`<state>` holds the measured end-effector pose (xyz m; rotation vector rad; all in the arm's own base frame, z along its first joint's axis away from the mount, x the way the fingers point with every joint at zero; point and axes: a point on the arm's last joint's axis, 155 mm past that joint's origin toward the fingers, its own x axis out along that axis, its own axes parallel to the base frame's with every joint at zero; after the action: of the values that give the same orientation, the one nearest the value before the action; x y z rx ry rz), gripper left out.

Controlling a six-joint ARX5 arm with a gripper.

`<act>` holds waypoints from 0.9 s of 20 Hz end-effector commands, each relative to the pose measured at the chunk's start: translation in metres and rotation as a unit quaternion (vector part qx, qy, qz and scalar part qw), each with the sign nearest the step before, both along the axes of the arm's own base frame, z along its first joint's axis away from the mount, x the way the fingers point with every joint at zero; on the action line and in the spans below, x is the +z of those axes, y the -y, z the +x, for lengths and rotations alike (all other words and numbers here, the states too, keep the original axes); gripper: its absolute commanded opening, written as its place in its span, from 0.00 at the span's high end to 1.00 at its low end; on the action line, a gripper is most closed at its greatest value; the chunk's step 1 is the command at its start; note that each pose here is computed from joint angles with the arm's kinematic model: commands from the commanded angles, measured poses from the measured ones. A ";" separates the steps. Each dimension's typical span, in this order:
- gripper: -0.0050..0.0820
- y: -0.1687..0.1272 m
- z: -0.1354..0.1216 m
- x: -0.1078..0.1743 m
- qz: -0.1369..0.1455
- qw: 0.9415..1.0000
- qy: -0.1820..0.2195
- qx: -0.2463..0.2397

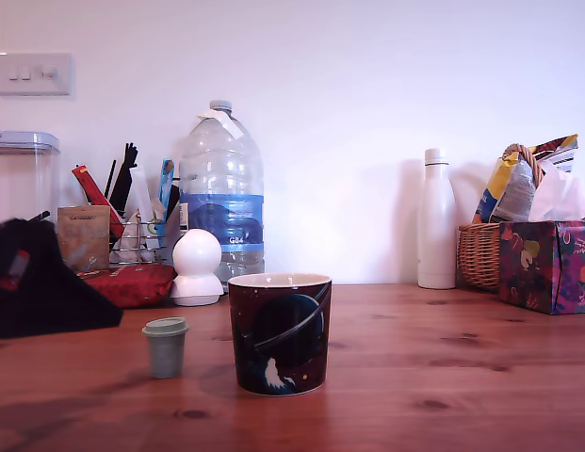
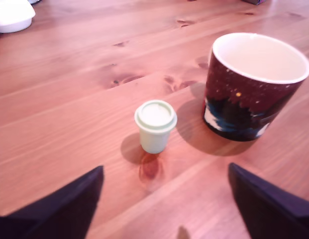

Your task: Pick up the coffee capsules from the table one by one and drop them inside the nearest coffee cup

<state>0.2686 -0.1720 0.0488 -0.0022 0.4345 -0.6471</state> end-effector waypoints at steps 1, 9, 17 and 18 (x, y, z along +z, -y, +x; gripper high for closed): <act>0.07 0.001 0.000 -0.004 0.000 1.000 0.004 -0.002; 0.07 0.015 0.023 -0.021 0.006 1.000 -0.014 -0.009; 0.07 0.031 0.049 -0.044 0.034 0.999 -0.026 -0.028; 0.07 0.033 0.051 -0.045 0.035 0.999 -0.025 -0.028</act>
<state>0.3178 -0.2020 0.0047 0.0560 0.5115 -0.6829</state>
